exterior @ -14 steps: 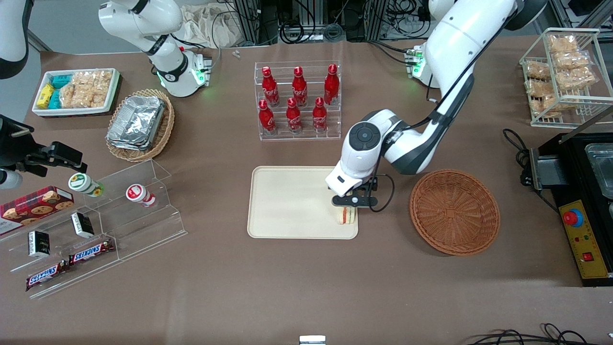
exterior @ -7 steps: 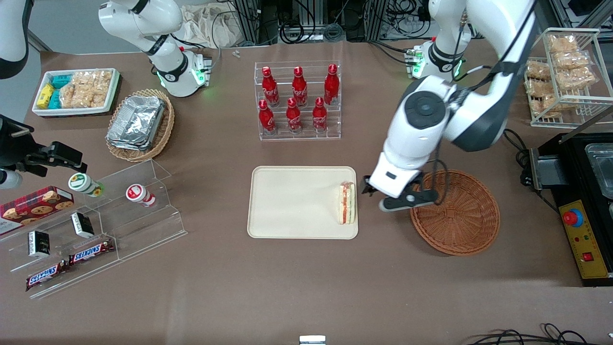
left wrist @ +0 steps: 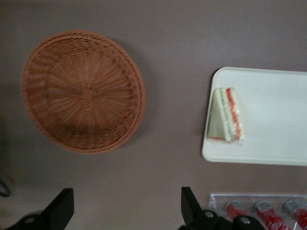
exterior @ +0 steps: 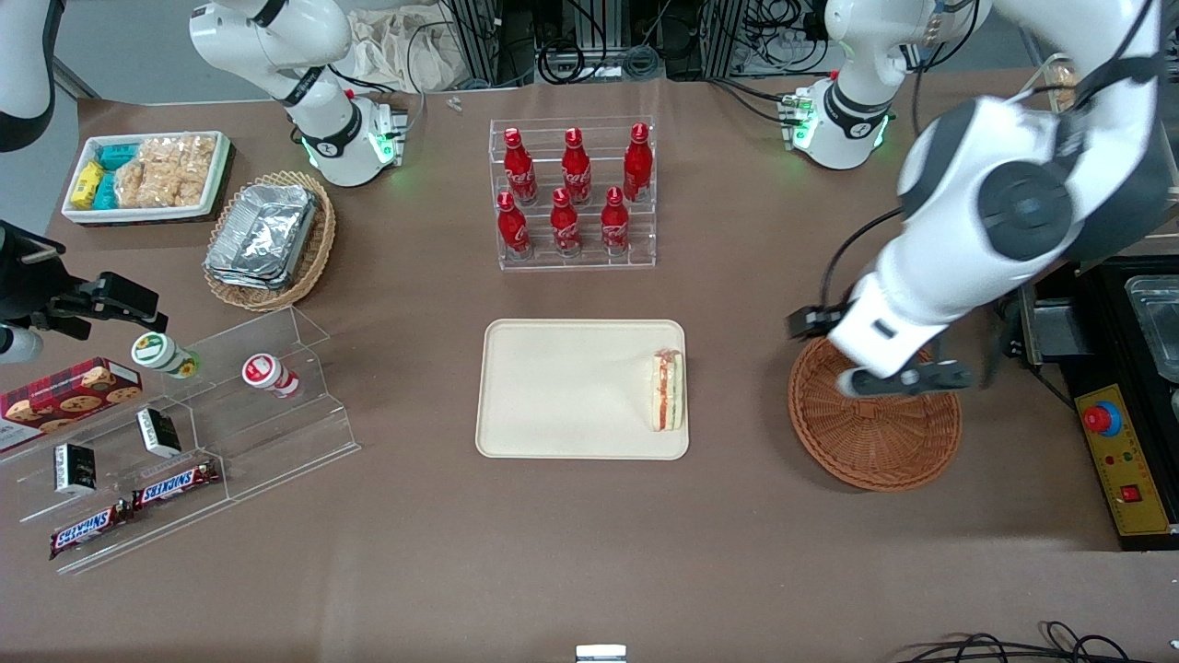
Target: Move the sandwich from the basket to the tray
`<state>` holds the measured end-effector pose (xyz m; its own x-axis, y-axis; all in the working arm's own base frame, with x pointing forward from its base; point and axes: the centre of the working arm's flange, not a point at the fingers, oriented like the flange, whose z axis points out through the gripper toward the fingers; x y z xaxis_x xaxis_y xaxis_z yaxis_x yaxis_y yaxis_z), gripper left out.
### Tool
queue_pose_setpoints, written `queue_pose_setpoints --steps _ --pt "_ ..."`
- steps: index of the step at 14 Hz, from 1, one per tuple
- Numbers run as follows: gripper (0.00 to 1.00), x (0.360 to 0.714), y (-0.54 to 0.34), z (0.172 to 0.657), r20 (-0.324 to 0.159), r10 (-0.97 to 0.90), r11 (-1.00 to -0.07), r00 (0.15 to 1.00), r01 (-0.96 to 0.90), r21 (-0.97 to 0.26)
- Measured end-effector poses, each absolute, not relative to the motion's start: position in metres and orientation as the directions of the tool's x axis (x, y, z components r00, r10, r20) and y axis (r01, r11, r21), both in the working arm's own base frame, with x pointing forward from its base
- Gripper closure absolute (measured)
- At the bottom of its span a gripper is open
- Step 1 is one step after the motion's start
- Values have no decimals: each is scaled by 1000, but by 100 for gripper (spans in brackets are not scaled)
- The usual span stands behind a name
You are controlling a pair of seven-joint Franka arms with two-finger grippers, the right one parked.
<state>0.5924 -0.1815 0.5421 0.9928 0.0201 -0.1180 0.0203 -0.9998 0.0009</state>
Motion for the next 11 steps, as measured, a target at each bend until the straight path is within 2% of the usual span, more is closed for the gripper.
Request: queue_pose_setpoints --steps 3,5,8,11 --pt "0 569 -131 586 -148 11 -999 989 5 -38" --pt "0 551 -93 615 -158 -22 -1000 987 -25 -14" --pt "0 515 -44 646 -132 -25 -1000 991 -24 13" --pt "0 496 -39 646 -119 -30 -999 992 -28 22"
